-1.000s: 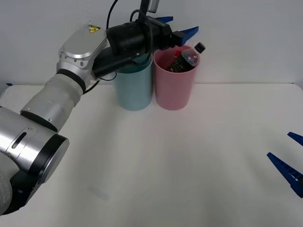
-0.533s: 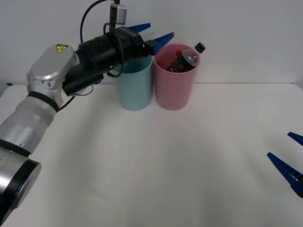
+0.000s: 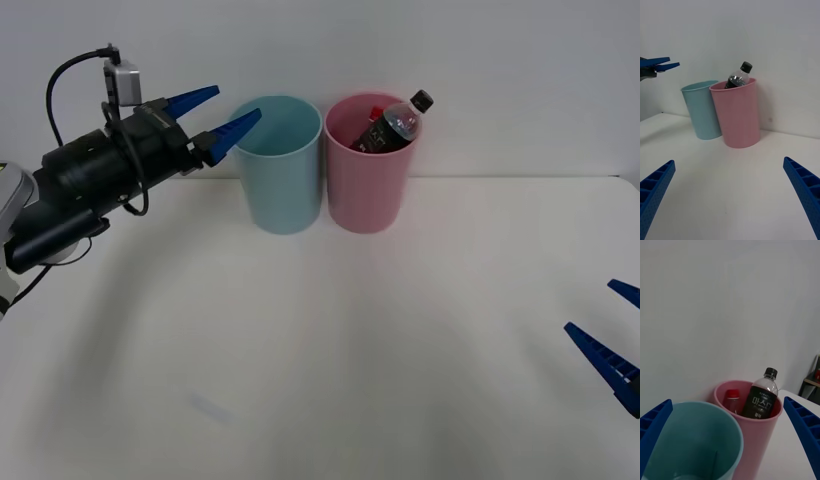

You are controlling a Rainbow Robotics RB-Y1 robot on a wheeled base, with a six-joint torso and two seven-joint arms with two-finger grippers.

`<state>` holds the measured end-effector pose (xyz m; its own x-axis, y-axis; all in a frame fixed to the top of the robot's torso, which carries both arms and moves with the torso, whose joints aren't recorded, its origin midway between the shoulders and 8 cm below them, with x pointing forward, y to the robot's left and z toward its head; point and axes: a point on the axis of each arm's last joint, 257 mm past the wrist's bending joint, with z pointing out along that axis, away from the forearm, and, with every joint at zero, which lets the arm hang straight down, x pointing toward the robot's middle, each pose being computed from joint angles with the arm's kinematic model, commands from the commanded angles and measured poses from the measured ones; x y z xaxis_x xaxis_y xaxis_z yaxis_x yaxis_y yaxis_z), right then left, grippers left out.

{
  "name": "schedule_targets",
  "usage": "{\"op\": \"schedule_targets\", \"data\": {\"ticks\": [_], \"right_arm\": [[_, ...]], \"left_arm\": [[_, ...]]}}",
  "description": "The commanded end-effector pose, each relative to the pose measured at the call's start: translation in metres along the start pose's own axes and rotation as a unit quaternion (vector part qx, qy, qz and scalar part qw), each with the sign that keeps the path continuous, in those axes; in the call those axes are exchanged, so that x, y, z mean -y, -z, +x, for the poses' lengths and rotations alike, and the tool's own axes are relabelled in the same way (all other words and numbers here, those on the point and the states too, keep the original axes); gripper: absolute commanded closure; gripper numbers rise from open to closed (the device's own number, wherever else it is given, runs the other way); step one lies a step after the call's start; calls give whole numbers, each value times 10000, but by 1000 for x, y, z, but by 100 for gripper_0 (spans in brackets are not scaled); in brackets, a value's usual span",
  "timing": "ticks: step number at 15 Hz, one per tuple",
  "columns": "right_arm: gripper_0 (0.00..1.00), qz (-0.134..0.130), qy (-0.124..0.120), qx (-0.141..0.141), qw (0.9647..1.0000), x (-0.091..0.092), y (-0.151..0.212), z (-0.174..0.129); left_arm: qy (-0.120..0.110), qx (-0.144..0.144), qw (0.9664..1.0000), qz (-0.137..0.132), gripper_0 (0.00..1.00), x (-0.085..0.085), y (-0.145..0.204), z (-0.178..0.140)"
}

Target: Grasp the object on the table and drop it into the matching bin: aluminum can to the light blue bin, PET bottle to the pink bin.

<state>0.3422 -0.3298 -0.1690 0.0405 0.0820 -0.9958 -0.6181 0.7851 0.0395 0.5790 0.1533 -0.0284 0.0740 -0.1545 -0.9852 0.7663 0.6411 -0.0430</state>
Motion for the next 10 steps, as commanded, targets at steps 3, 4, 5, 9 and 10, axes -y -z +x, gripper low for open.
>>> {"op": "schedule_targets", "data": {"ticks": [3, 4, 5, 9, 10], "right_arm": [[0, -1, 0, 1, 10000, 0, 0, 0], [0, -1, 0, 1, 10000, 0, 0, 0], [0, -1, 0, 1, 10000, 0, 0, 0], [0, -1, 0, 1, 10000, 0, 0, 0], [0, -1, 0, 1, 10000, 0, 0, 0]], "left_arm": [[-382, -128, 9985, -371, 0, -24, 99, 8], [-495, -195, 9976, -438, 0, -26, 118, 10], [-575, -259, 9968, -492, 0, -28, 136, 11], [-829, -538, 9933, -607, 0, -27, 202, 17], [-843, -621, 9923, -666, 0, -23, 216, 22]]}}
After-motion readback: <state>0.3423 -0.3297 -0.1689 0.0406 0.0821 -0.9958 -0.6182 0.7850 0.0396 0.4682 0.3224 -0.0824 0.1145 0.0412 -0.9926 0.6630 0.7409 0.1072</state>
